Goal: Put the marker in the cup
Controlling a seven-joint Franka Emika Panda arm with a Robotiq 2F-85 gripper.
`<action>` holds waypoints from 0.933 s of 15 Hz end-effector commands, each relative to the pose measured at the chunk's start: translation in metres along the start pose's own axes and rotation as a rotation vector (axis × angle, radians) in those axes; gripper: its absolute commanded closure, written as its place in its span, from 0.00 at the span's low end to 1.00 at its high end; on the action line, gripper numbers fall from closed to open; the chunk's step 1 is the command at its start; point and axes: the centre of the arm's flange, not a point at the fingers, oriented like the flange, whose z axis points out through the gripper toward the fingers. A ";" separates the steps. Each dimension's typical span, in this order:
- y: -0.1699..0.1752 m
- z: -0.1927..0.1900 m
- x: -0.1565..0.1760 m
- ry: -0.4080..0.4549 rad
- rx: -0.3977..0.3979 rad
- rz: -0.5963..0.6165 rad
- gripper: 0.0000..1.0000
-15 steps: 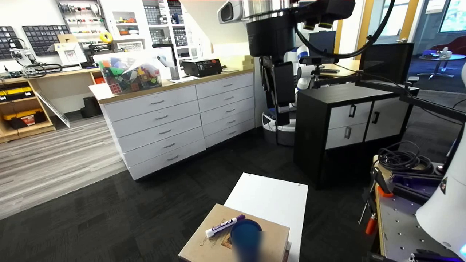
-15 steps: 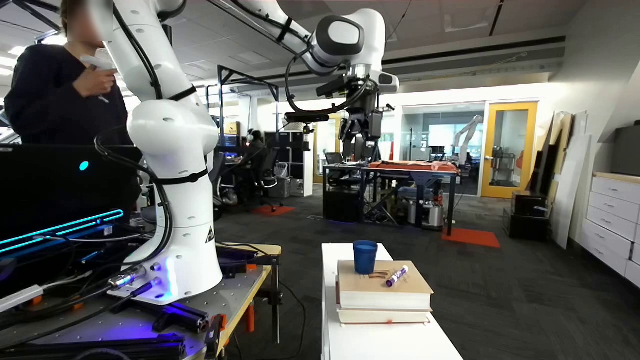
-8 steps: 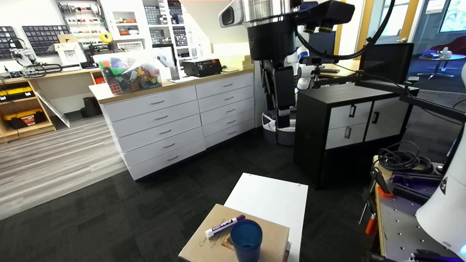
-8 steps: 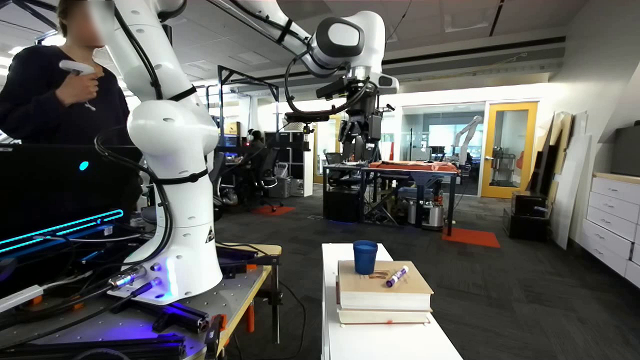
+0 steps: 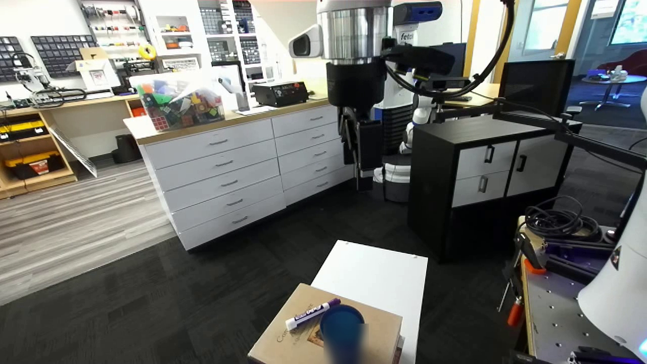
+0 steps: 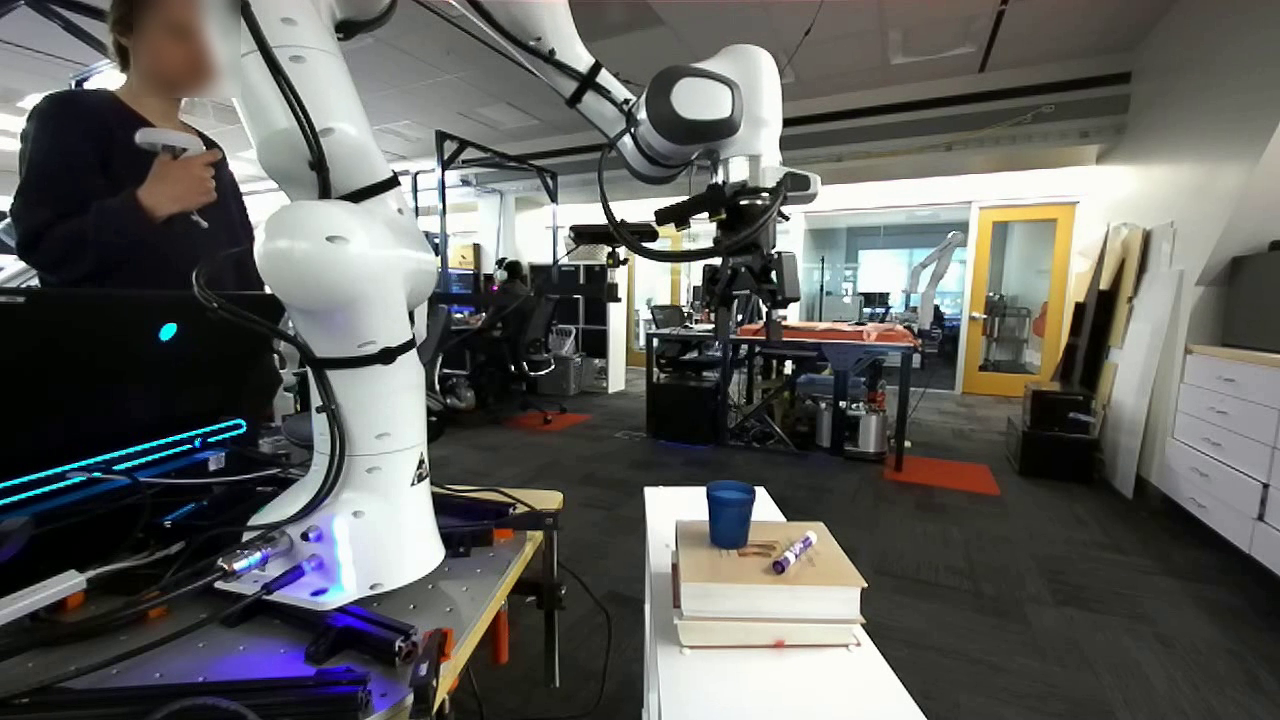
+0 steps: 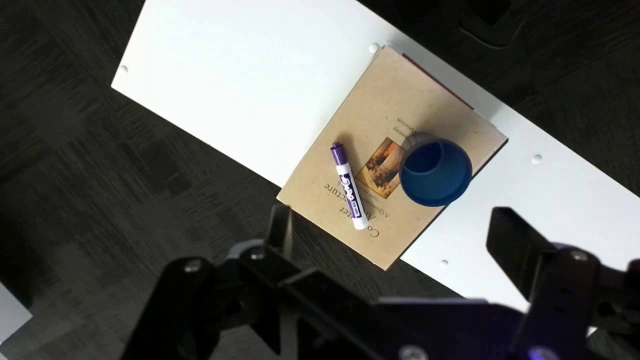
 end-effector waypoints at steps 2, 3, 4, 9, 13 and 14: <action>0.021 0.020 0.008 0.046 0.003 -0.097 0.00; 0.025 0.025 0.009 0.050 0.013 -0.111 0.00; 0.028 0.029 0.010 0.056 0.023 -0.127 0.00; 0.034 0.048 0.016 0.073 0.056 -0.203 0.00; 0.032 0.063 0.017 0.079 0.079 -0.290 0.00; 0.030 0.066 0.017 0.078 0.084 -0.312 0.00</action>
